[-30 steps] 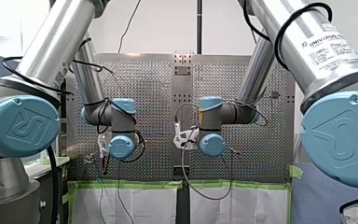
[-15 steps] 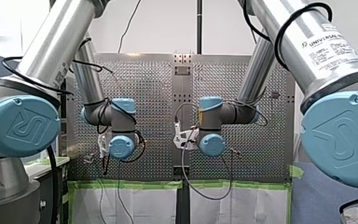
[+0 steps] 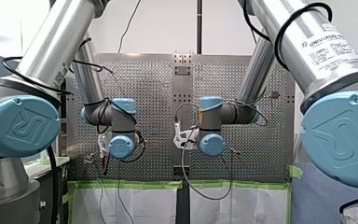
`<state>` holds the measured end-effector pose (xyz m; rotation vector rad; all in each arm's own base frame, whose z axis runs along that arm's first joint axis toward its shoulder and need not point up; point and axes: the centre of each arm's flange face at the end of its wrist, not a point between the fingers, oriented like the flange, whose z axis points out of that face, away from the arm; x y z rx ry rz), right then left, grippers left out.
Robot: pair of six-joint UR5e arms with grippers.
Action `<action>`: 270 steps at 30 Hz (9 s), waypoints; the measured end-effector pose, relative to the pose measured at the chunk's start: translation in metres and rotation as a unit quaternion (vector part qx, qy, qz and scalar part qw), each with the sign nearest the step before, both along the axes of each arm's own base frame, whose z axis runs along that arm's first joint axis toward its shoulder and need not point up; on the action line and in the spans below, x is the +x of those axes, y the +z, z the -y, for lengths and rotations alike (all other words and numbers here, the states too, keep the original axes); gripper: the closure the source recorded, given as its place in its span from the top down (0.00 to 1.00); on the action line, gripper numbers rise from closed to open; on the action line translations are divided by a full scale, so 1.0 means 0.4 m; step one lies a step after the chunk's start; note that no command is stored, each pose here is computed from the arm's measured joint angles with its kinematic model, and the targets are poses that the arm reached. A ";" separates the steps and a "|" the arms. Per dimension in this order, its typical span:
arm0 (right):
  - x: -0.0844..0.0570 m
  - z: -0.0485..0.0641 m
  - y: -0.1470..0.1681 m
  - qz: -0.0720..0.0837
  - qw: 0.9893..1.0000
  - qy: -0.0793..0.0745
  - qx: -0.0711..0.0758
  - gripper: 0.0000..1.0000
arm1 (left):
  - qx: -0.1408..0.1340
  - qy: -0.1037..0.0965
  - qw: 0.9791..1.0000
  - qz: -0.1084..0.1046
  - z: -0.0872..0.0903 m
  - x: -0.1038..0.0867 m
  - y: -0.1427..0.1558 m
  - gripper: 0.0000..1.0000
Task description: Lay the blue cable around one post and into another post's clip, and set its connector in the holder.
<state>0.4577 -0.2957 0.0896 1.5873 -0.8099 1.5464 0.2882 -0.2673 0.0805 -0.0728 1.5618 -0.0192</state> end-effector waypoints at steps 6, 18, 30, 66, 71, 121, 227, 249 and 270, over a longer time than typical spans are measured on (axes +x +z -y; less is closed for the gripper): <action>0.000 0.000 0.000 0.000 1.000 0.000 0.000 0.00 | 0.000 0.000 1.000 0.000 0.000 0.000 0.000 0.00; 0.000 0.000 0.000 0.000 1.000 0.000 0.000 0.00 | 0.000 0.000 1.000 0.000 0.000 0.000 0.000 0.00; 0.047 -0.089 0.039 0.022 0.998 0.051 0.023 0.00 | -0.016 -0.010 0.999 -0.028 0.002 -0.026 -0.029 0.00; 0.039 -0.075 0.169 0.113 0.993 0.016 0.036 0.00 | -0.039 0.067 0.997 -0.008 -0.067 0.051 0.099 0.00; 0.043 -0.070 0.223 0.129 0.991 0.025 0.026 0.00 | -0.044 0.064 0.997 -0.007 -0.075 0.054 0.132 0.00; 0.160 0.017 0.754 0.184 0.977 0.103 -0.046 0.00 | -0.148 0.132 0.973 0.117 -0.244 0.176 0.709 0.00; 0.502 0.216 0.686 0.153 0.976 0.152 -0.040 0.00 | -0.189 0.108 0.971 0.101 -0.709 0.692 0.821 0.00; 0.491 0.226 0.654 0.135 0.980 0.145 -0.017 0.00 | -0.217 0.105 0.969 0.052 -0.684 0.727 0.687 0.44; 0.435 0.244 0.554 0.099 0.989 0.111 0.020 0.00 | -0.213 0.157 0.964 0.033 -0.670 0.703 0.664 1.00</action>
